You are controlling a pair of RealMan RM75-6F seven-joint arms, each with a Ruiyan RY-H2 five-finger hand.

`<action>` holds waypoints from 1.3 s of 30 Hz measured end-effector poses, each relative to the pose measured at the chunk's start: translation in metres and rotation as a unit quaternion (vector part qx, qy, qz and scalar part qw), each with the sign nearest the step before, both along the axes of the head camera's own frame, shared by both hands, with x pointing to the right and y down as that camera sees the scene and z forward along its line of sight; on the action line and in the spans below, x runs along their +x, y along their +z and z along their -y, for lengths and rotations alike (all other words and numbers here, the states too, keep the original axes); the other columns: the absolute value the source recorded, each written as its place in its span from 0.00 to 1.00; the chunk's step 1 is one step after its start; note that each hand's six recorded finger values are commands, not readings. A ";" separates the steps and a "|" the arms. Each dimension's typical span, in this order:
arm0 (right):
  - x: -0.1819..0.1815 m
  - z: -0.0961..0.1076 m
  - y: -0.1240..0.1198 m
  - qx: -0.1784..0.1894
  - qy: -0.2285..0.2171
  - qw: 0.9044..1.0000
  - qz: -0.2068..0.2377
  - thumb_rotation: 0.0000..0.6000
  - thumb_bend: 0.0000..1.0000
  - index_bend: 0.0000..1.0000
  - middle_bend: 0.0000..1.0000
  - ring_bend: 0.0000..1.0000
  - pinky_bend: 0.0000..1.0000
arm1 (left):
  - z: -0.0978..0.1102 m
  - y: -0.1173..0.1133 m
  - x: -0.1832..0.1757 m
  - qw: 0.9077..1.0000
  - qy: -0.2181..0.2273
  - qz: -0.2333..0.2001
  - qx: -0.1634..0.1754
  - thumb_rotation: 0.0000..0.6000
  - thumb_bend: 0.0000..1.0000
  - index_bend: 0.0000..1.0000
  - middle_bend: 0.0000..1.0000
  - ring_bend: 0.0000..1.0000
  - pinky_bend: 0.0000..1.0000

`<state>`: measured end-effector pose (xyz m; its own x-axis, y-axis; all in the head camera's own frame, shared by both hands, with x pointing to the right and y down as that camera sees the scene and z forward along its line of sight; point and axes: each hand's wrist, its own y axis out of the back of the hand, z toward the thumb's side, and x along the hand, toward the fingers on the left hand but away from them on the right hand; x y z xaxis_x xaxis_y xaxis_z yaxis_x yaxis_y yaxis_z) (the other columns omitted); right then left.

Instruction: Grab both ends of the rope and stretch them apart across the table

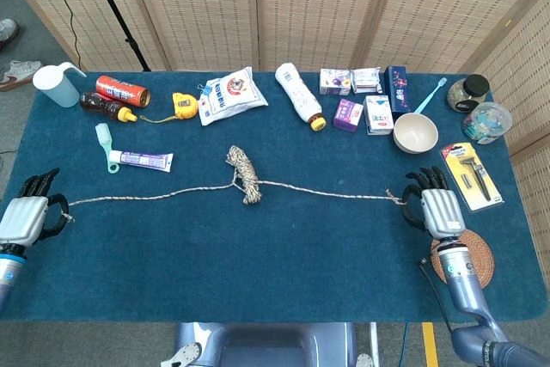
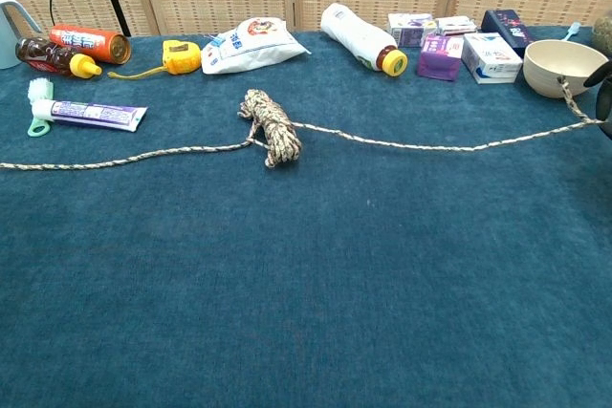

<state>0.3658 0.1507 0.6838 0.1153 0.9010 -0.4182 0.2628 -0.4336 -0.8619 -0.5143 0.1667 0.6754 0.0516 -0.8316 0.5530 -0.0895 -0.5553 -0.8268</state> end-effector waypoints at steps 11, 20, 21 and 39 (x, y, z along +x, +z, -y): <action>-0.022 -0.003 0.000 -0.005 -0.025 0.999 0.023 1.00 0.46 0.61 0.25 0.12 0.00 | 0.012 0.003 0.045 0.998 0.039 -0.039 0.008 1.00 0.49 0.69 0.00 0.00 0.00; -0.043 -0.006 0.001 -0.019 -0.052 0.998 0.038 1.00 0.46 0.23 0.07 0.01 0.00 | 0.014 0.005 0.084 0.996 0.069 -0.064 -0.006 1.00 0.39 0.16 0.00 0.00 0.00; -0.044 -0.006 0.000 -0.020 -0.053 0.998 0.039 1.00 0.47 0.22 0.07 0.00 0.00 | 0.013 0.005 0.087 0.995 0.071 -0.066 -0.008 1.00 0.38 0.15 0.00 0.00 0.00; -0.029 -0.001 -0.022 0.009 -0.038 0.999 0.028 1.00 0.47 0.12 0.01 0.00 0.00 | 0.009 -0.017 0.099 0.996 0.069 -0.062 -0.009 1.00 0.23 0.01 0.00 0.00 0.00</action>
<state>0.3364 0.1514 0.6615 0.2061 0.8964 -0.3924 0.2773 -0.4380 -0.8551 -0.4149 0.1572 0.6582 0.2327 -0.8025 0.5494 -0.1126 -0.5834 -0.8044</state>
